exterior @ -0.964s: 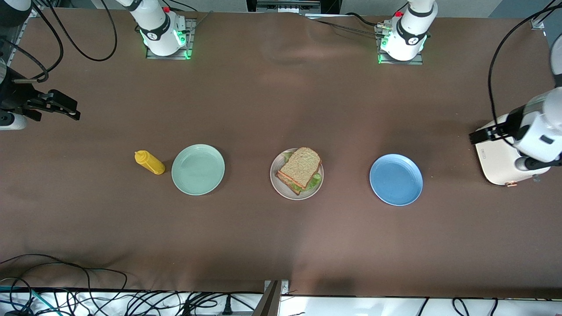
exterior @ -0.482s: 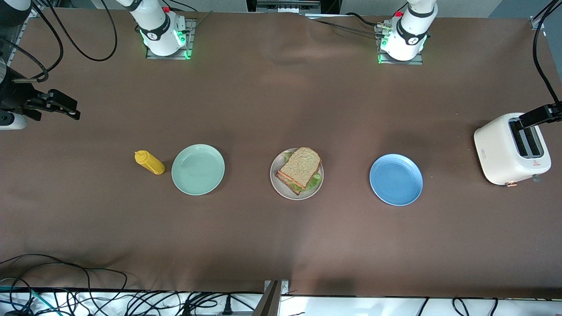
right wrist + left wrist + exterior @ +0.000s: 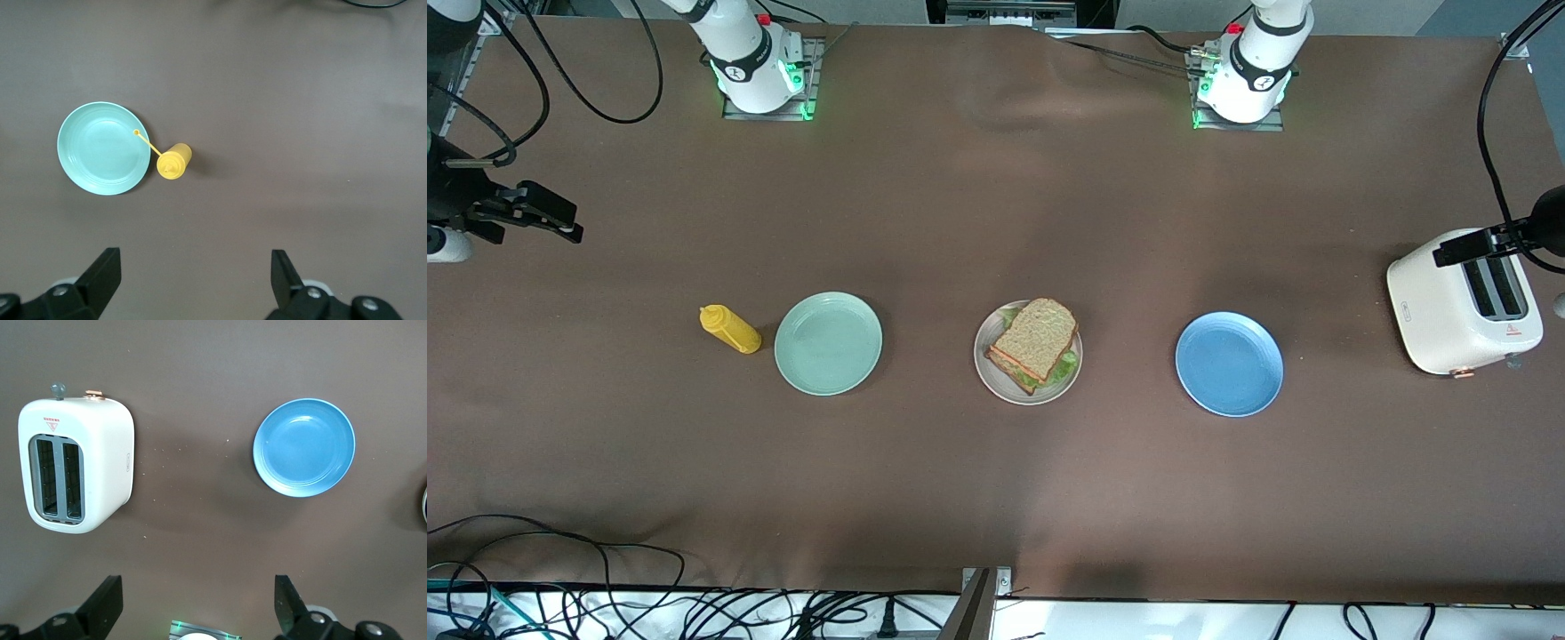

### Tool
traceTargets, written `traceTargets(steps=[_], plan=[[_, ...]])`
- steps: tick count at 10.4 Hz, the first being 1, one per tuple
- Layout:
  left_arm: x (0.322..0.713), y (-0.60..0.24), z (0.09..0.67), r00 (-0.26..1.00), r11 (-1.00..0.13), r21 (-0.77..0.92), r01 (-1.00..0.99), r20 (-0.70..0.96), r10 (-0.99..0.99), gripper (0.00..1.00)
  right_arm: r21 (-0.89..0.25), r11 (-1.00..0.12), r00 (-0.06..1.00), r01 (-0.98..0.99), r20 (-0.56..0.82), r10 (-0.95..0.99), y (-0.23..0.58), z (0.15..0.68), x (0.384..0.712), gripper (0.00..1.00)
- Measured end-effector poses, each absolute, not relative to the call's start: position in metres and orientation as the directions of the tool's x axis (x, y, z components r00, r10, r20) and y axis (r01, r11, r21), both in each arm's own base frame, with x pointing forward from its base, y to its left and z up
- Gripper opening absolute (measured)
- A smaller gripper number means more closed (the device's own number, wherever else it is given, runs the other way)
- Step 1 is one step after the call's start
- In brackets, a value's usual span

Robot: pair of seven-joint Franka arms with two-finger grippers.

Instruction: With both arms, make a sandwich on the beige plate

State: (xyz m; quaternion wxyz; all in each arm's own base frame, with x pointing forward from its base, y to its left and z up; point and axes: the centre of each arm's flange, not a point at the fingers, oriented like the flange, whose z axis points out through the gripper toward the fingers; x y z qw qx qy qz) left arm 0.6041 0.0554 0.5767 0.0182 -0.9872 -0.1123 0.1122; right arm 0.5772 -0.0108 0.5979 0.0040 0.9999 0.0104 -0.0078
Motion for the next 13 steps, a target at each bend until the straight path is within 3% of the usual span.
traceTargets(steps=[13], plan=[[0.600, 0.023, 0.573, 0.958, -0.983, -0.007, 0.186, -0.222, 0.183, 0.97, 0.008, -1.000, 1.000, 0.019, -0.010, 0.019, -0.012, 0.608, 0.576, 1.00]])
